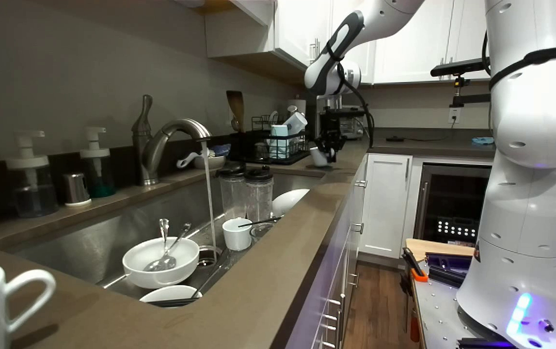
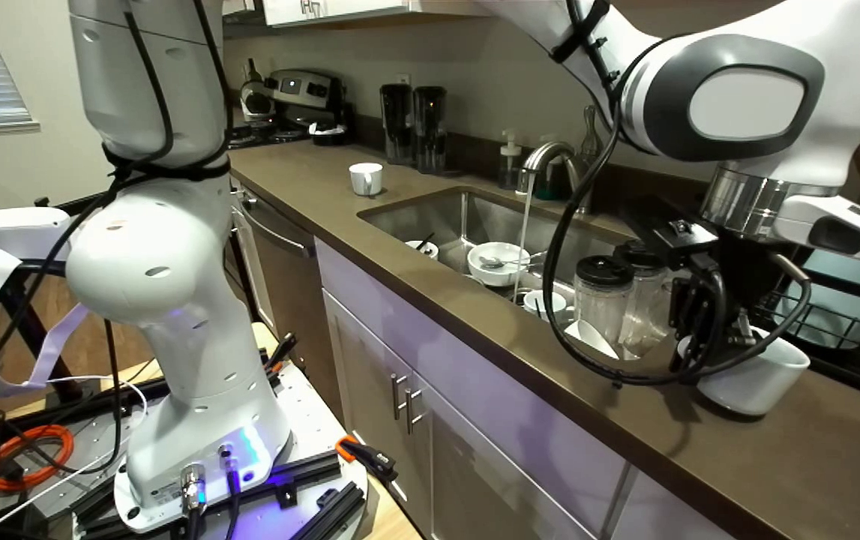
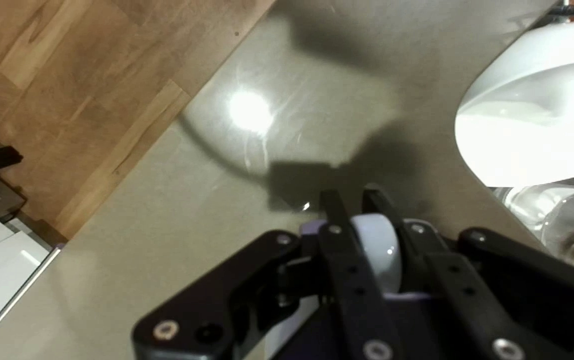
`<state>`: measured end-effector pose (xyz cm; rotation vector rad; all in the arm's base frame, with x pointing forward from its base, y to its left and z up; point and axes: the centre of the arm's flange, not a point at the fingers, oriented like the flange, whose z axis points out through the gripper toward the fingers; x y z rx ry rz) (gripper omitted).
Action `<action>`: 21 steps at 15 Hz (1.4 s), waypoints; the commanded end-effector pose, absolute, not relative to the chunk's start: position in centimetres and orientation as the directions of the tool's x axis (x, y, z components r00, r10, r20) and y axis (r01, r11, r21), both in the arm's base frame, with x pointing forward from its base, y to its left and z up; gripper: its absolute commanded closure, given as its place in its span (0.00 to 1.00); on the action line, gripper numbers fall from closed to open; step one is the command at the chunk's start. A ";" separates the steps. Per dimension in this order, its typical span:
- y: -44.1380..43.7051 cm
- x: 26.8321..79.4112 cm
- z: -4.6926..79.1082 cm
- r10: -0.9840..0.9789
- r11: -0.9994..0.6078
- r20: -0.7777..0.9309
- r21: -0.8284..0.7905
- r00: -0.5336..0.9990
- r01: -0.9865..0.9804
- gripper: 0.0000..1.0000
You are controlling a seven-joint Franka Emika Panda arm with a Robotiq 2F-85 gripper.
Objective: Take the white mug from the left side of the sink, fill it with water, and place it on the right side on the sink
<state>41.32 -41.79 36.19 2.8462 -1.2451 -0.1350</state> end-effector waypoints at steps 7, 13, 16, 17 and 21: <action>-42.6 40.6 36.8 -0.736 -0.676 -0.057 0.023 0.675 -0.736 0.77; -42.6 40.5 37.1 -0.737 -0.675 -0.056 0.022 0.673 -0.737 0.68; -42.2 40.2 37.7 -0.736 -0.677 -0.049 0.027 0.675 -0.736 0.42; -41.8 40.0 38.0 -0.736 -0.677 -0.047 0.030 0.676 -0.735 0.37; -40.3 39.0 39.4 -0.727 -0.687 -0.029 0.029 0.686 -0.727 0.29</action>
